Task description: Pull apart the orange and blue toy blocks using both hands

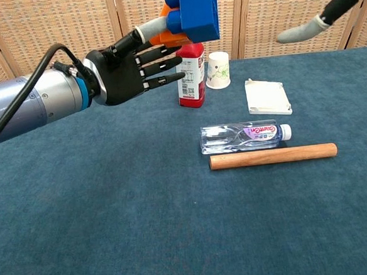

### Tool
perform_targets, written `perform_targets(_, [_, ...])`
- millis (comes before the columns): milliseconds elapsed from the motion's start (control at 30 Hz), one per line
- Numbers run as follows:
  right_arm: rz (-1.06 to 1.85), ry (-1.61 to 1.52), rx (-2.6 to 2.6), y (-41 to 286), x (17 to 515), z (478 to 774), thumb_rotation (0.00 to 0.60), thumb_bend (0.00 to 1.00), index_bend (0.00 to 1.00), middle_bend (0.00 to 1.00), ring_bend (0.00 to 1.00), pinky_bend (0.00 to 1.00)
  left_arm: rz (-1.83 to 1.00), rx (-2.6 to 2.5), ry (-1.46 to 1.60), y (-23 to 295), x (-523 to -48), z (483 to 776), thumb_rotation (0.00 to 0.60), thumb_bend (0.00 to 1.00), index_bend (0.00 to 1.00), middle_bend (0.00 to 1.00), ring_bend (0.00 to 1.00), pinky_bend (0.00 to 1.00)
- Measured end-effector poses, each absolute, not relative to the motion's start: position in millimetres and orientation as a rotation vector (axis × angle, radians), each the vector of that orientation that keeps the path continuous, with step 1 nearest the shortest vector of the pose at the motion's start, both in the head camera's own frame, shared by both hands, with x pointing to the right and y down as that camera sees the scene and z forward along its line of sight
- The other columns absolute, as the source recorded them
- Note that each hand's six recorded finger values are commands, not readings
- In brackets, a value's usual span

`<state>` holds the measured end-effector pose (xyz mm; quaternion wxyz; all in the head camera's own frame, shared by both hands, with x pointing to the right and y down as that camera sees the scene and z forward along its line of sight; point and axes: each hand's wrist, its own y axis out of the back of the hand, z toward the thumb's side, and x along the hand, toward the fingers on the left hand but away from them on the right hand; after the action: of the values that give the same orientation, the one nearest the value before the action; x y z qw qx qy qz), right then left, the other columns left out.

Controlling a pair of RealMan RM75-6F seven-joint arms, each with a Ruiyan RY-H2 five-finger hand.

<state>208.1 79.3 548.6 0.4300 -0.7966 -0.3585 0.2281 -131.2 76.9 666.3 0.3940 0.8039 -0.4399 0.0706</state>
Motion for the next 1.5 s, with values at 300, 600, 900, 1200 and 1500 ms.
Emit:
perform_targets(300, [0.595,-0.860,-2.011,72.4,173.8,556.1,0.600,0.00,0.17,0.25,0.00,0.00,0.175,2.025,-1.112,78.4,-128.5,670.8,0.600,0.42,0.63,0.59,0.48,0.07])
perform_targets(600, [0.589,-0.907,-2.032,69.4,154.0,557.7,0.600,0.00,0.32,0.35,0.01,0.00,0.167,2.007,-1.105,81.0,-126.8,673.9,0.600,0.42,0.63,0.59,0.48,0.07])
perform_targets(900, [0.540,-0.994,-1.991,62.2,144.5,555.2,0.600,0.07,0.57,0.53,0.14,0.00,0.167,2.003,-1.091,84.9,-124.2,676.0,0.600,0.42,0.63,0.59,0.48,0.06])
perform_targets(1200, [0.518,-1.024,-1.981,60.8,145.8,553.2,0.600,0.13,0.61,0.56,0.15,0.00,0.166,2.006,-1.097,83.0,-126.4,675.0,0.600,0.42,0.63,0.59,0.48,0.06])
perform_targets(1500, [0.506,-1.042,-1.970,60.6,149.5,552.9,0.600,0.16,0.64,0.58,0.16,0.00,0.163,1.993,-1.107,82.7,-129.4,676.3,0.600,0.43,0.63,0.59,0.48,0.06])
